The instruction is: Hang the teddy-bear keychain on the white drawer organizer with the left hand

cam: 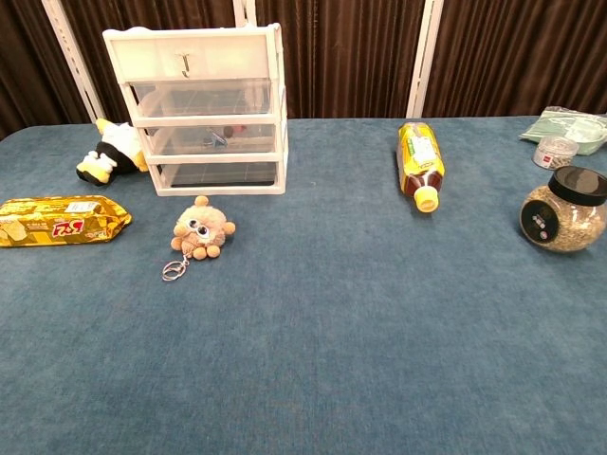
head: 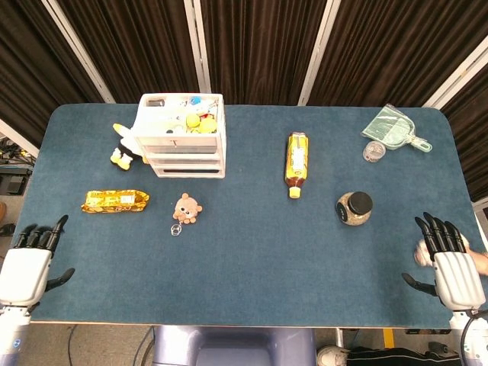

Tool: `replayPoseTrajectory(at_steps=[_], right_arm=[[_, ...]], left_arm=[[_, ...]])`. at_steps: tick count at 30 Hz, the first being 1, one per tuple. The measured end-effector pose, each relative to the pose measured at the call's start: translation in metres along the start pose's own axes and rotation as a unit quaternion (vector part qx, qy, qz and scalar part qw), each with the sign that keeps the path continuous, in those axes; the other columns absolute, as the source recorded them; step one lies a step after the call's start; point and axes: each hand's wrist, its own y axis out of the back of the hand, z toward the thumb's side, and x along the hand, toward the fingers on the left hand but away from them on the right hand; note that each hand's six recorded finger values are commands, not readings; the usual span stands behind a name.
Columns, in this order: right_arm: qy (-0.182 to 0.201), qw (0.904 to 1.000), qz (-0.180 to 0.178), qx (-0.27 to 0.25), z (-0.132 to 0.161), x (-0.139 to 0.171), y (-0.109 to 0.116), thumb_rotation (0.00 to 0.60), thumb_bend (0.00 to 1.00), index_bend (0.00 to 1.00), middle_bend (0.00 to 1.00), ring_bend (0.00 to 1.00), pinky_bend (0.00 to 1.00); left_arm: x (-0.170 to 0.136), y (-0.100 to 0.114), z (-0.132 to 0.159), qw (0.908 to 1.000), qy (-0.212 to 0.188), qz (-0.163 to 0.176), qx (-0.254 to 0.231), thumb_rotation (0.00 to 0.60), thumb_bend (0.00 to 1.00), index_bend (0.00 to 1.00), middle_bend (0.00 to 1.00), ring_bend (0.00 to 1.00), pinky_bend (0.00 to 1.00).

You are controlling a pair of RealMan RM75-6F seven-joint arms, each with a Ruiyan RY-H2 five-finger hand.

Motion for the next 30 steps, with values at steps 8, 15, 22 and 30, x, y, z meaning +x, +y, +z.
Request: replayPoseTrajectory(at_steps=[8,15,22,30], right_arm=[[0.002,1.0000,-0.003,-0.003,0.001,-0.001,0.001,0.600,0.00,0.00,0.00,0.00,0.00],[0.002,0.9999,-0.008,-0.010,0.000,0.000,0.003,0.600,0.01,0.00,0.00,0.00,0.00],[0.004,0.9998,-0.014,-0.012,-0.001,0.001,0.005,0.600,0.01,0.00,0.00,0.00,0.00],[0.003,0.9997,-0.017,-0.017,-0.001,0.000,0.006,0.600,0.01,0.00,0.00,0.00,0.00]], left_arm=[[0.041,-0.005,0.035,0.9985,-0.045,-0.021,0.024,0.600,0.31,0.40,1.00,0.93,0.79],[0.080,-0.021,0.071,0.9958,-0.053,-0.071,0.025,0.600,0.33,0.39,1.00,0.93,0.80],[0.111,-0.044,0.120,0.9898,-0.069,-0.116,0.044,0.600,0.24,0.40,1.00,0.93,0.80],[0.132,-0.073,0.157,0.9858,-0.085,-0.129,0.065,0.600,0.24,0.46,1.00,0.93,0.80]])
